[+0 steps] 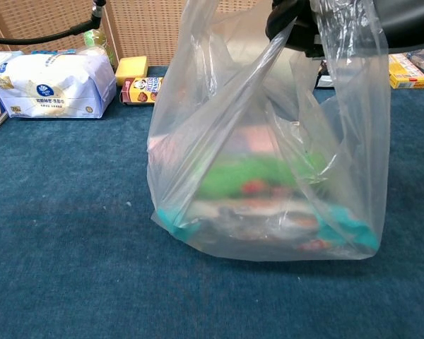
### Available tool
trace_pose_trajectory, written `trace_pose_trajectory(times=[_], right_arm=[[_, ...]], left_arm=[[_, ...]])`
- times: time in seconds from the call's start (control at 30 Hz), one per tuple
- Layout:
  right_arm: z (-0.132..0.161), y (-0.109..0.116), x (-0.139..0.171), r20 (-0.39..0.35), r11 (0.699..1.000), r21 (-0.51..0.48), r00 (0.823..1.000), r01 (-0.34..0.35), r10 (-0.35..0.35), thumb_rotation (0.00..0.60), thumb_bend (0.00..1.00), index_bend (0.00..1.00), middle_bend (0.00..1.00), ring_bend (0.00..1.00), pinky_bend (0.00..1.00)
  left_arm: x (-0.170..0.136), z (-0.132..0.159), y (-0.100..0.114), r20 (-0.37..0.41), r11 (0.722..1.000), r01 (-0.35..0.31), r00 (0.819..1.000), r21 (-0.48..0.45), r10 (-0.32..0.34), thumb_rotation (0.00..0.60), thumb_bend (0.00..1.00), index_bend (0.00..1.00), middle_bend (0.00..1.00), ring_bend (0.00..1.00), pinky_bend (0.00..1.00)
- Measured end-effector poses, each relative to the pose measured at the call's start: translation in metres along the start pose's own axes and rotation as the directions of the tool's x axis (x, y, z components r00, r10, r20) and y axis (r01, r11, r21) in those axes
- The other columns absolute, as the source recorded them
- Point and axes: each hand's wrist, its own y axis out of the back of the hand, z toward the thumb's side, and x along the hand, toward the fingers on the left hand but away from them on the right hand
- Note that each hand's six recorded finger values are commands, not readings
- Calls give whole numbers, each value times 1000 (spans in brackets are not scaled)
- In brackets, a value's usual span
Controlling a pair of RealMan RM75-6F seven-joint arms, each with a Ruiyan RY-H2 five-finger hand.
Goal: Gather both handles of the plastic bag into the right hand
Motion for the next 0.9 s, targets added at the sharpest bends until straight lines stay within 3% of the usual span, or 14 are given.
trace_pose_trajectory(times=[0.57, 0.9], right_arm=[[5, 9, -1, -16, 999, -3, 999, 33, -33, 120, 243, 423, 671, 763, 598], [5, 4, 4, -7, 998, -36, 999, 46, -46, 224, 245, 453, 688, 784, 626]], left_arm=[[-37, -19, 15, -26, 1000, -16, 1000, 18, 16, 600, 0, 0, 18, 0, 83], [-66, -33, 34, -59, 994, -80, 995, 71, 84, 600, 0, 0, 18, 0, 83]])
